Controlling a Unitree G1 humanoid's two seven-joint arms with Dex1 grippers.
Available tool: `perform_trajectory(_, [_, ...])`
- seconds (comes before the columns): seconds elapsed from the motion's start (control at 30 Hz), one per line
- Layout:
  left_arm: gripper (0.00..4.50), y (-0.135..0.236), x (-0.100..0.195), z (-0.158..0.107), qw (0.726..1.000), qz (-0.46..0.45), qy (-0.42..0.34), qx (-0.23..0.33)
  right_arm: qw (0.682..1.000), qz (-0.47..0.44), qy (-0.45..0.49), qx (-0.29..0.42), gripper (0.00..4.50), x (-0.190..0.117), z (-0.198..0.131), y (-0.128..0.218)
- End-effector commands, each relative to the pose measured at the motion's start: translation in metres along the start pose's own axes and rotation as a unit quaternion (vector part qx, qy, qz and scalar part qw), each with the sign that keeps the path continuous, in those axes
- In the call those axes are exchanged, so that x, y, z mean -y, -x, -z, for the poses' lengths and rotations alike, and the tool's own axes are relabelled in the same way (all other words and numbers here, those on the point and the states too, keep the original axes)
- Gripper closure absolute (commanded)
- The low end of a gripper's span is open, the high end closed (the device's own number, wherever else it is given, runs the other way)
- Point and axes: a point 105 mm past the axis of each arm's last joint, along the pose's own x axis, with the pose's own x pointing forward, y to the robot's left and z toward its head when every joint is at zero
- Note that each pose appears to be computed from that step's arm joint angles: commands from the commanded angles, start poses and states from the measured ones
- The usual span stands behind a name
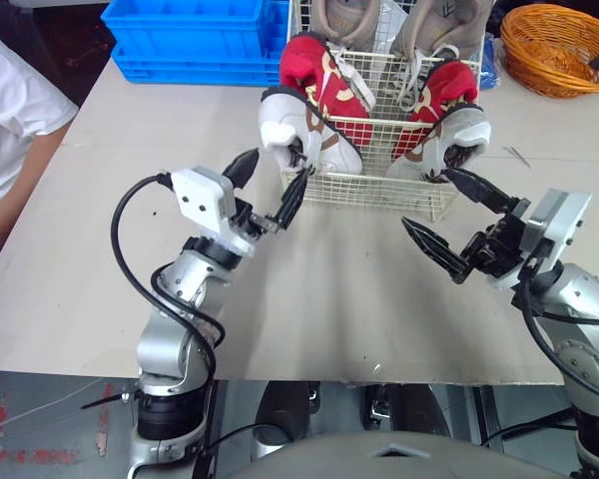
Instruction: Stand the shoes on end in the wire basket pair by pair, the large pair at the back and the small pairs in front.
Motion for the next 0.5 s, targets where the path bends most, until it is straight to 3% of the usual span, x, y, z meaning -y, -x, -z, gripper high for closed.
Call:
perform_trajectory(0.03, [0.02, 0.008, 0.000, -0.032, 0.997, 0.005, -0.046, 0.064, 1.000, -0.005, 0.011, 0.017, 0.11, -0.002, -0.008, 0.002])
perform_trajectory(0.3, [0.02, -0.011, -0.004, -0.074, 0.987, 0.002, -0.031, 0.160, 1.000, -0.012, 0.007, 0.016, 0.11, -0.002, -0.005, 0.001])
perform_trajectory(0.5, [0.02, -0.035, 0.008, -0.076, 0.987, 0.049, -0.016, 0.152, 1.000, -0.010, 0.007, 0.020, 0.11, -0.002, -0.005, 0.000])
